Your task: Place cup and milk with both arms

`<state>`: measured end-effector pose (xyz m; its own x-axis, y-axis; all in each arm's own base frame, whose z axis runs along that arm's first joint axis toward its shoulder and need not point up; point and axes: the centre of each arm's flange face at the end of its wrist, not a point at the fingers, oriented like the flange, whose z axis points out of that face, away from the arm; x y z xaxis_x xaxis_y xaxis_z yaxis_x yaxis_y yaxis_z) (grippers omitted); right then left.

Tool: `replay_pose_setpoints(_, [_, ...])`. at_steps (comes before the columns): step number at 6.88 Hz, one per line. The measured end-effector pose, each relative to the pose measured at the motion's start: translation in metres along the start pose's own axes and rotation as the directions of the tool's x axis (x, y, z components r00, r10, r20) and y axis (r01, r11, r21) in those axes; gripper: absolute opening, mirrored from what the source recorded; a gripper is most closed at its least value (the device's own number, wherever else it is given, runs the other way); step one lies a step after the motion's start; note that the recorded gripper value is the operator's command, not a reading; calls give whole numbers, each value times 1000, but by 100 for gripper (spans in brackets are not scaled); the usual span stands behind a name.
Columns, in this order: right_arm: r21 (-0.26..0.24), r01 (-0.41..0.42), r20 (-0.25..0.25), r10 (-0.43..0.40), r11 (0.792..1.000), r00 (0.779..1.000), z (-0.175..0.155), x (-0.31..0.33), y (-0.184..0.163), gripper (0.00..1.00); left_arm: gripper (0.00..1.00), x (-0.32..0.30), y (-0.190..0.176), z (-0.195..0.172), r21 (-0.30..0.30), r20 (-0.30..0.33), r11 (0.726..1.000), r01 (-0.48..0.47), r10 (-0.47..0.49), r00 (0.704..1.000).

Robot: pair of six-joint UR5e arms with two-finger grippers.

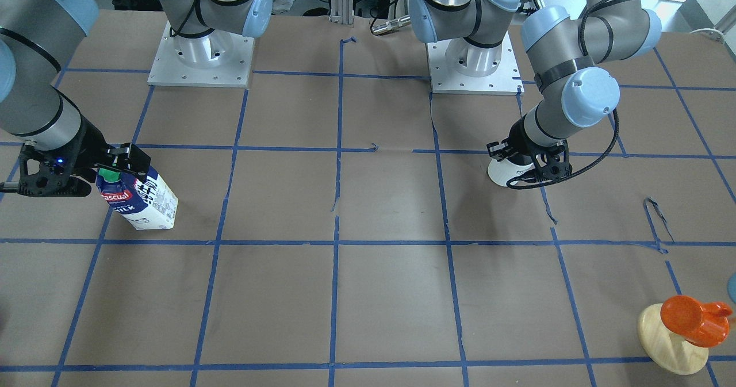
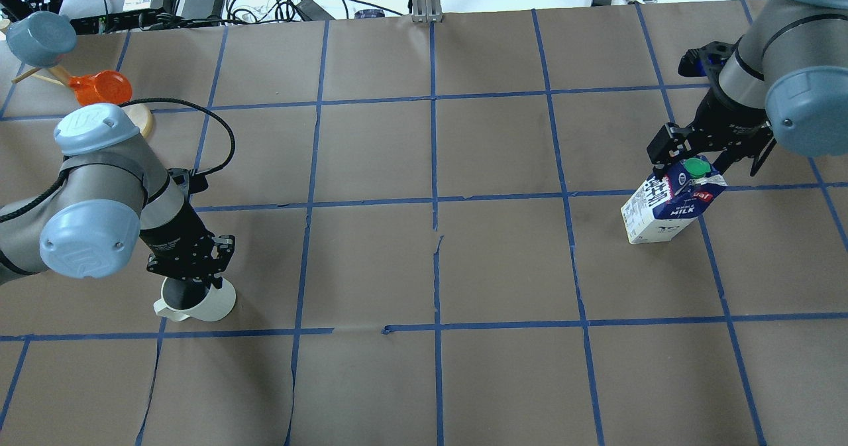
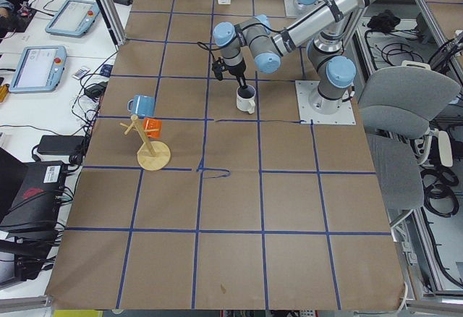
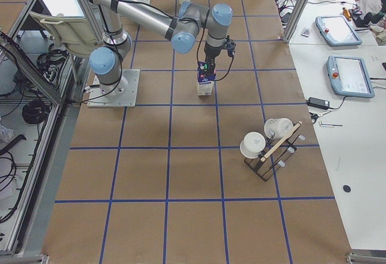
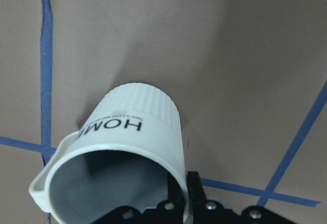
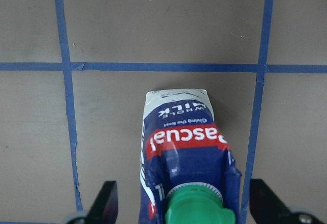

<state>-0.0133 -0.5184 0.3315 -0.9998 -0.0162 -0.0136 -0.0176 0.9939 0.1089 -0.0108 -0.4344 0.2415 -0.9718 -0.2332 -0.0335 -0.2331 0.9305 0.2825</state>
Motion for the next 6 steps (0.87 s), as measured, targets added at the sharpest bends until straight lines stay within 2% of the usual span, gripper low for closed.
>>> replay_pose_setpoints(1, [1, -3, 0, 3, 1000, 1000, 0, 0, 0, 49, 0, 0, -1, -2, 6, 0, 1000, 1, -1, 1000])
replay_pose_setpoints(3, [3, -4, -2, 4, 1000, 1000, -1, 0, -1, 38, 0, 4, -8, -19, 40, -1, 999, 8, -8, 1000])
replay_pose_setpoints(6, [18, -5, -6, 5, 1000, 1000, -10, 1, -1, 38, 0, 28, -23, -54, 112, -15, 993, 25, -24, 1000])
